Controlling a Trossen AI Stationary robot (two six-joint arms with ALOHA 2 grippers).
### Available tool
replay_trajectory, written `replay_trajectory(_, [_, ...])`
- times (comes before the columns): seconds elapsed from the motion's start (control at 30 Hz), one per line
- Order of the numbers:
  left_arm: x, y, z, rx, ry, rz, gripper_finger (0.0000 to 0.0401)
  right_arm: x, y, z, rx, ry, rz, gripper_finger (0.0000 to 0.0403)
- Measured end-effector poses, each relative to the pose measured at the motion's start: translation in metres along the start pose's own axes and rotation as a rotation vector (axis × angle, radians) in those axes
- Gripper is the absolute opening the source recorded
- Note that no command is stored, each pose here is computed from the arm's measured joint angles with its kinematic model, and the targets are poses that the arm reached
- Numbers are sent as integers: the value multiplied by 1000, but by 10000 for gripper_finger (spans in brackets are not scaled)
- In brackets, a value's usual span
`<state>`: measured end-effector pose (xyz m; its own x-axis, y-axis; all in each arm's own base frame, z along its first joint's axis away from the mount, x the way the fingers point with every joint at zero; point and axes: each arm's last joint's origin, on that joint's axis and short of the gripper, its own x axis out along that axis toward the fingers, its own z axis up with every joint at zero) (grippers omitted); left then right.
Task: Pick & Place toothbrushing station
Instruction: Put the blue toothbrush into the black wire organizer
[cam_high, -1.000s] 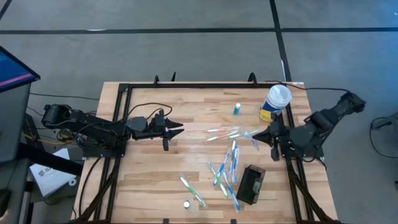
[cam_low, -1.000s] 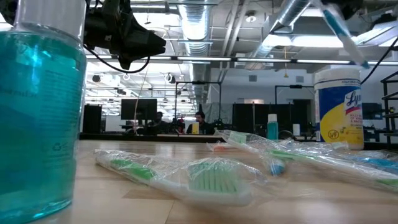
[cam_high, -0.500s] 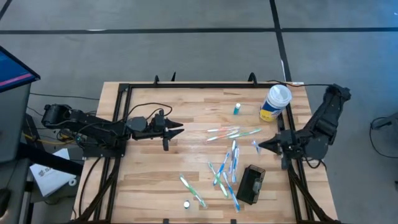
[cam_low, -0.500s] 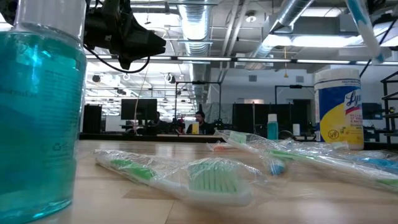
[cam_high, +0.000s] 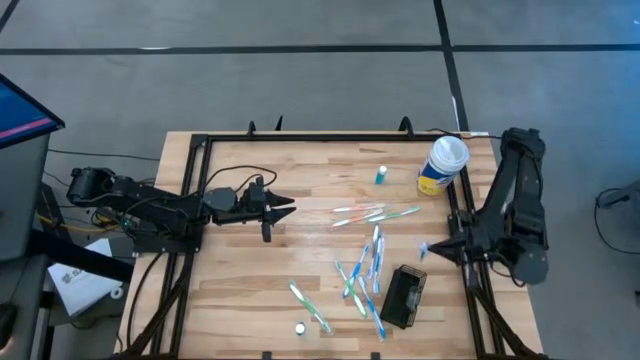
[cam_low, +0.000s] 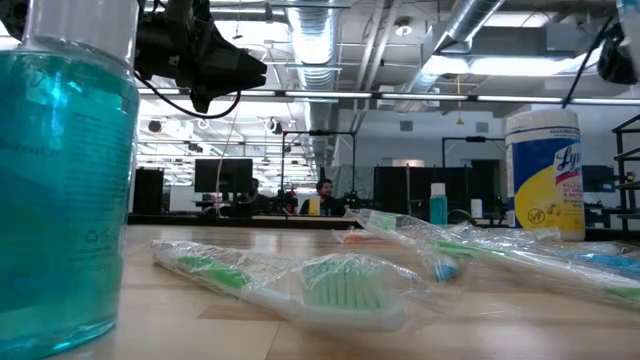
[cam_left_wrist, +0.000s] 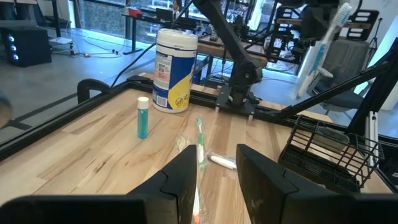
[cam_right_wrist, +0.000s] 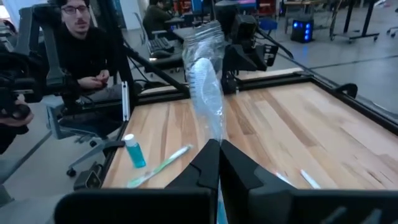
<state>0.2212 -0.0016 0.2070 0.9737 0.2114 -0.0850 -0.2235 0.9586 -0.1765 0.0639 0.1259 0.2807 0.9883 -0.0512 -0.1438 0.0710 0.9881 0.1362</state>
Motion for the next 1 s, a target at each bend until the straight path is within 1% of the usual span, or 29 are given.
replay_trajectory(0.23, [0, 0, 0, -25, 0, 0, 108, -5, 23, -18, -15, -48, -12, 0])
replay_trajectory(0.47, [0, 0, 0, -26, 0, 0, 108, -10, 38, -28, -35, -105, -28, 0])
replay_trajectory(1.0, [0, 0, 0, -26, 0, 0, 108, -10, 42, -32, -36, -147, -58, 0])
